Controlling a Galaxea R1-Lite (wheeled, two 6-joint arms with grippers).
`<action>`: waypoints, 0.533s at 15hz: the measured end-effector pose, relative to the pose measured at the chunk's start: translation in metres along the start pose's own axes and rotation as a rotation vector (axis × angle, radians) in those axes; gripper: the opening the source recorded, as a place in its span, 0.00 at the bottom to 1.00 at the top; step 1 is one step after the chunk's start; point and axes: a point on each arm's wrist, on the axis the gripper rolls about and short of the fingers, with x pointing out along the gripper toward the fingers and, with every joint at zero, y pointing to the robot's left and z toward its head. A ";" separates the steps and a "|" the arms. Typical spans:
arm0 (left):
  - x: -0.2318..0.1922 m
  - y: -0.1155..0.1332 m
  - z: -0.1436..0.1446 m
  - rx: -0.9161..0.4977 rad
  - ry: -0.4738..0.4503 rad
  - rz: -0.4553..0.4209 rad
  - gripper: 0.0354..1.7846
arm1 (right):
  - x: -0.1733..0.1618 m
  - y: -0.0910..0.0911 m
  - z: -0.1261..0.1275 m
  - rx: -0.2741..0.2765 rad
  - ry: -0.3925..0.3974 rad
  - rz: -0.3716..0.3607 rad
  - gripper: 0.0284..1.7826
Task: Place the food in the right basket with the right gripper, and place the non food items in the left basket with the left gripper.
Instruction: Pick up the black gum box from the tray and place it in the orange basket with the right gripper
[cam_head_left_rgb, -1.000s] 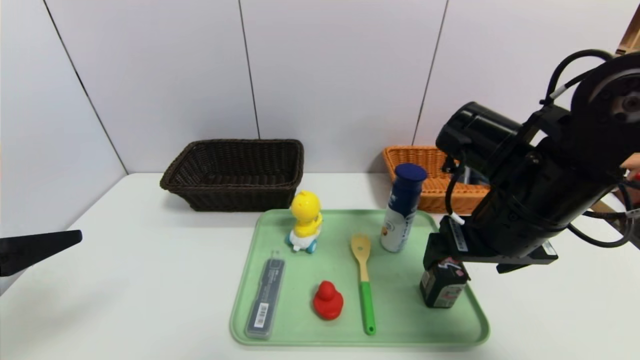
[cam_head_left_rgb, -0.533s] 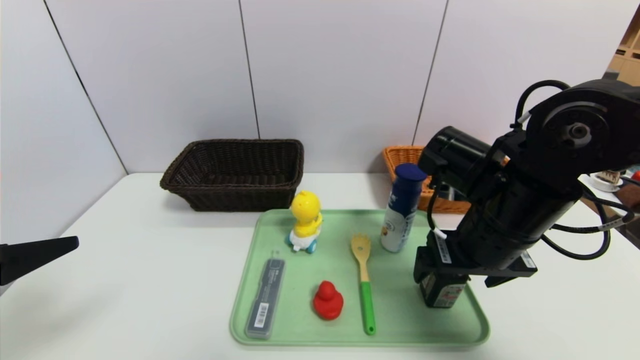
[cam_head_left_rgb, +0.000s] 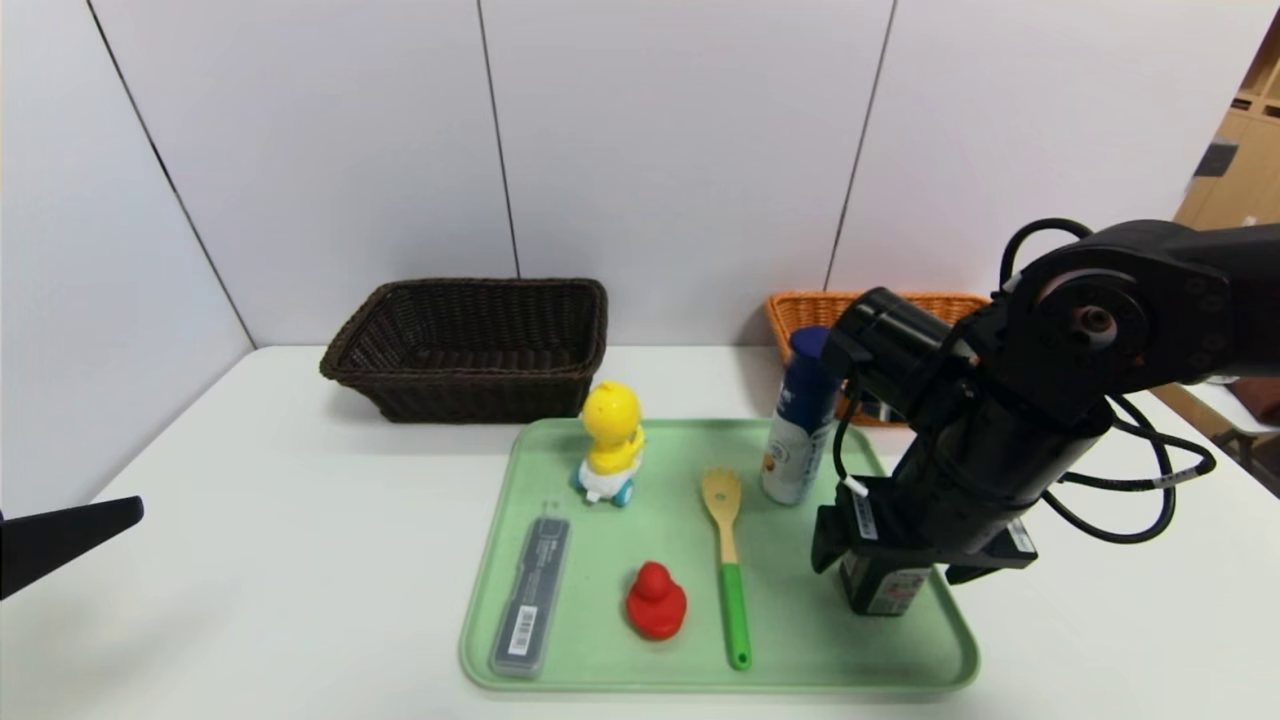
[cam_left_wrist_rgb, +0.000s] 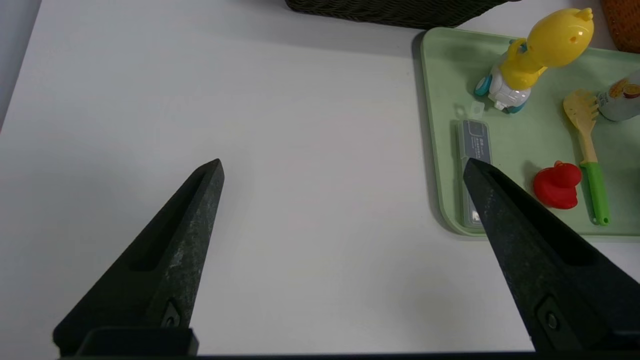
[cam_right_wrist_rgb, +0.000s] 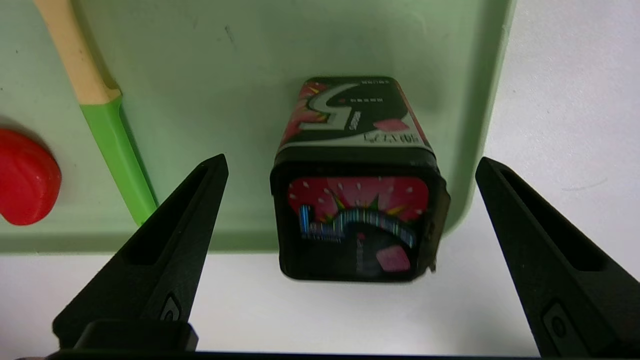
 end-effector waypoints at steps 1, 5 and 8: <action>-0.001 0.000 -0.001 0.000 -0.001 0.000 0.94 | 0.004 0.000 0.001 0.005 -0.009 0.006 0.96; -0.002 0.000 -0.004 0.002 -0.002 -0.001 0.94 | 0.010 -0.001 0.001 0.026 -0.017 0.011 0.96; -0.001 0.001 -0.006 0.003 0.004 -0.001 0.94 | 0.010 0.000 0.001 0.027 -0.026 0.017 0.96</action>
